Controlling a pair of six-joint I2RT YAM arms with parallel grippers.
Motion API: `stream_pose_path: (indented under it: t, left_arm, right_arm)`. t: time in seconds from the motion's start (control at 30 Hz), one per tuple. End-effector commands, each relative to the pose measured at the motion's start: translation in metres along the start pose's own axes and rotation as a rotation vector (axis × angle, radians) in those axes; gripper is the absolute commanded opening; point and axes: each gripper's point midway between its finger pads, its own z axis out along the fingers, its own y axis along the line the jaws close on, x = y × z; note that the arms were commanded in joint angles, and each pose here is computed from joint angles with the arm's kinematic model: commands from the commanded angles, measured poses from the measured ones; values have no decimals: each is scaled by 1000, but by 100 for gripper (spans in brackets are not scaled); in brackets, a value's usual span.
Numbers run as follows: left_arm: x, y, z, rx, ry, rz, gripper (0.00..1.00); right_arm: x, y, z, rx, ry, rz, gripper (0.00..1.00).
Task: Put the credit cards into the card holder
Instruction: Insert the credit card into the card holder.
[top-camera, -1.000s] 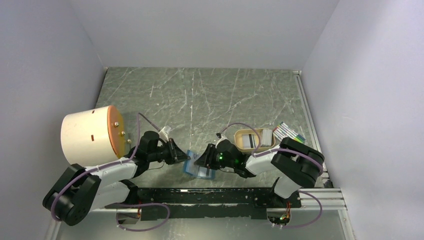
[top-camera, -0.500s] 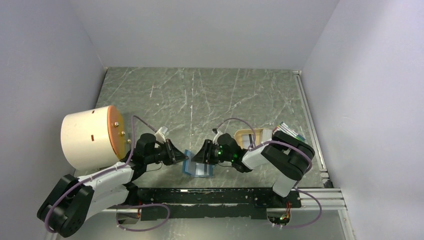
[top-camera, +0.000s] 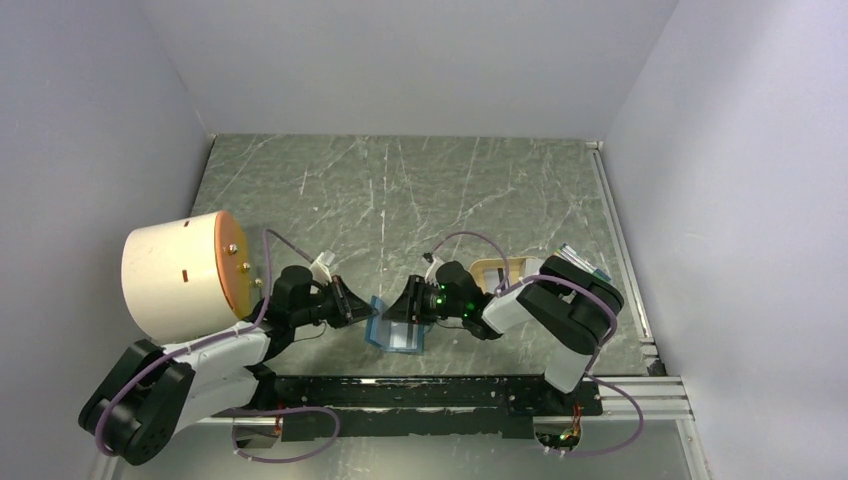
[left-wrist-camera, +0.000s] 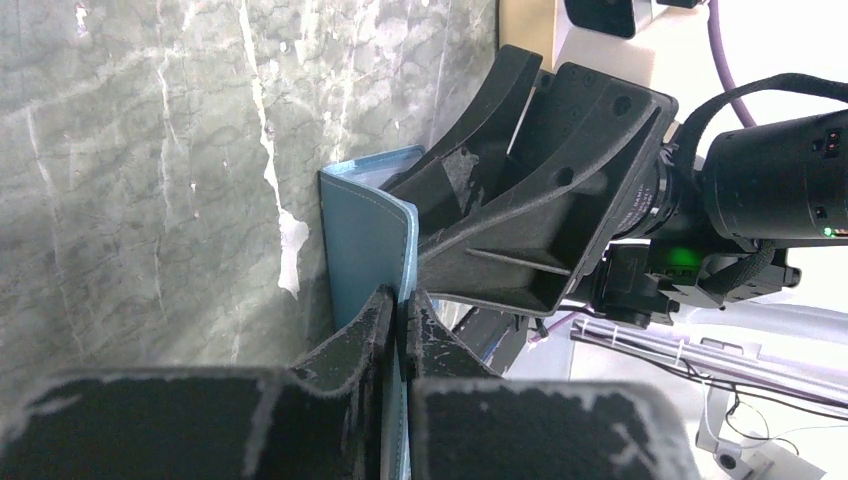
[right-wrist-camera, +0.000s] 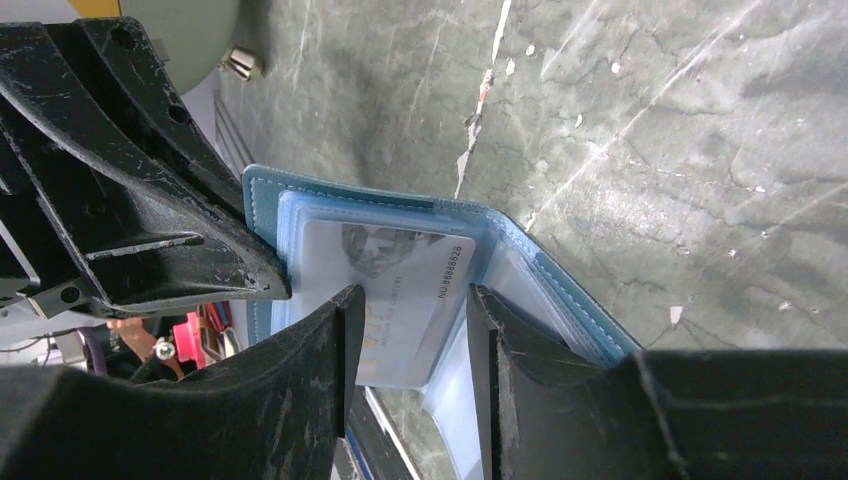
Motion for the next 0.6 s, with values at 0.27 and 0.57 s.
stream_pose_path:
  t: [0.27,0.57]
  left_arm:
    - [-3,-32,1,72,-10,39,9]
    - [-20,-16,1,-194,-50,95,9]
  right_arm:
    - [-12,-15,-8,43,-23,5,53]
    - [-21,-5,-39,41,-75,7,56]
